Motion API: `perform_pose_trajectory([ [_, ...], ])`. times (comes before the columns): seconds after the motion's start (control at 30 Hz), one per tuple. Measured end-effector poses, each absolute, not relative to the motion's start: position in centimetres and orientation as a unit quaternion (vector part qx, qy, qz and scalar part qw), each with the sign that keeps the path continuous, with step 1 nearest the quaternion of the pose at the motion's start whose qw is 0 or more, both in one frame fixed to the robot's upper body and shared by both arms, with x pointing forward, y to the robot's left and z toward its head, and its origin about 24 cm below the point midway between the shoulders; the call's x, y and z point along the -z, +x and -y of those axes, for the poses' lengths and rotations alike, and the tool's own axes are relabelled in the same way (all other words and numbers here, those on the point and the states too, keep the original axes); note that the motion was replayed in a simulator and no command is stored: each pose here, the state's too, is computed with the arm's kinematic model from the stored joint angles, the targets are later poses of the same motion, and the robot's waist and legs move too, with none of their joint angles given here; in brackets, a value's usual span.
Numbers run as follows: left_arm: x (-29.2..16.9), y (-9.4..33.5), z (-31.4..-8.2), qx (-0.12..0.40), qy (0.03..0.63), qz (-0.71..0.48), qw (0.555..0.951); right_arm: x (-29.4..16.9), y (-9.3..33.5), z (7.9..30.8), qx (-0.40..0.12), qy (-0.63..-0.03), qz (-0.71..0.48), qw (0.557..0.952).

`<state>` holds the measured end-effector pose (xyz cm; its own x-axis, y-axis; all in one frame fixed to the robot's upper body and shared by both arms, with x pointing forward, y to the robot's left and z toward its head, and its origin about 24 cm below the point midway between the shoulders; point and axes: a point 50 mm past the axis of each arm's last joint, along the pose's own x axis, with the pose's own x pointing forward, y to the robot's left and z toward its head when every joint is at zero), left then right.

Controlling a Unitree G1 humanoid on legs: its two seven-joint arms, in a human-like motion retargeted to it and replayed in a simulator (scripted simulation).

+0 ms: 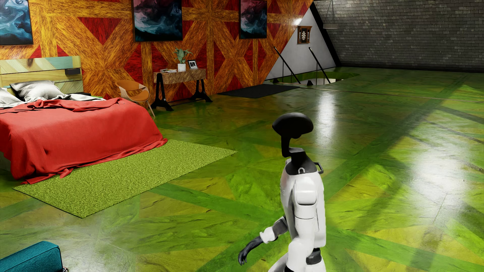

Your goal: Head to chair

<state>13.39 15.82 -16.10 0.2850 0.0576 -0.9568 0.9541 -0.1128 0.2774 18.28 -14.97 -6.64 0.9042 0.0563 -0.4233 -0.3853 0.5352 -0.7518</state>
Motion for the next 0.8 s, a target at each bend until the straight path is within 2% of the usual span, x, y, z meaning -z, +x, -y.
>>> perform_pose_trajectory([
  [0.03,15.3,15.3,-15.3,0.414,0.659,-0.354,0.519,7.4,17.3,15.8,-0.12,-0.458,-0.207,0.856],
  [0.07,14.3,17.4,-14.7,0.385,0.691,-0.296,0.536,8.2,16.1,17.2,-0.096,-0.455,-0.244,0.851],
  [0.17,9.0,23.4,-13.3,0.234,0.699,-0.133,0.663,10.6,12.7,21.9,0.022,-0.445,-0.374,0.813],
  [0.2,6.7,24.8,-13.7,0.165,0.686,-0.087,0.704,11.2,11.9,23.4,0.046,-0.45,-0.413,0.79],
  [0.23,4.7,25.8,-14.8,0.089,0.656,-0.063,0.747,11.4,11.6,24.2,0.045,-0.467,-0.438,0.767],
  [0.27,3.3,26.1,-16.7,0.012,0.61,-0.063,0.789,11.4,12.0,24.3,0.02,-0.489,-0.439,0.754],
  [0.33,2.5,24.4,-21.9,-0.109,0.515,-0.115,0.843,10.9,14.5,21.7,-0.07,-0.507,-0.38,0.771],
  [0.37,3.2,22.5,-24.3,-0.141,0.482,-0.156,0.851,10.6,15.8,20.0,-0.124,-0.501,-0.344,0.784],
  [0.4,4.6,20.3,-25.6,-0.149,0.466,-0.205,0.848,10.3,16.7,18.8,-0.17,-0.501,-0.315,0.788],
  [0.43,6.5,18.1,-26.3,-0.126,0.468,-0.266,0.833,9.8,17.7,17.8,-0.19,-0.507,-0.29,0.789],
  [0.47,8.8,15.6,-26.4,-0.066,0.482,-0.337,0.806,9.3,18.6,17.0,-0.181,-0.508,-0.269,0.798],
  [0.53,13.2,10.8,-23.8,0.147,0.491,-0.456,0.728,7.8,20.2,15.6,-0.138,-0.466,-0.216,0.847],
  [0.57,14.6,8.7,-22.1,0.25,0.469,-0.488,0.692,6.5,21.3,14.5,-0.139,-0.445,-0.171,0.868],
  [0.6,15.3,7.0,-20.4,0.316,0.429,-0.507,0.677,4.9,22.6,13.4,-0.153,-0.439,-0.113,0.878],
  [0.63,15.6,5.9,-18.9,0.341,0.387,-0.515,0.685,2.9,23.9,12.4,-0.161,-0.442,-0.049,0.881],
  [0.67,15.6,5.5,-17.7,0.337,0.366,-0.507,0.704,0.9,25.2,11.5,-0.155,-0.444,0.009,0.883],
  [0.73,15.2,6.0,-16.0,0.315,0.409,-0.452,0.727,-2.2,26.8,10.4,-0.112,-0.425,0.078,0.895],
  [0.8,15.4,6.1,-15.4,0.325,0.466,-0.425,0.705,-2.3,27.1,10.7,-0.062,-0.393,0.064,0.915],
])
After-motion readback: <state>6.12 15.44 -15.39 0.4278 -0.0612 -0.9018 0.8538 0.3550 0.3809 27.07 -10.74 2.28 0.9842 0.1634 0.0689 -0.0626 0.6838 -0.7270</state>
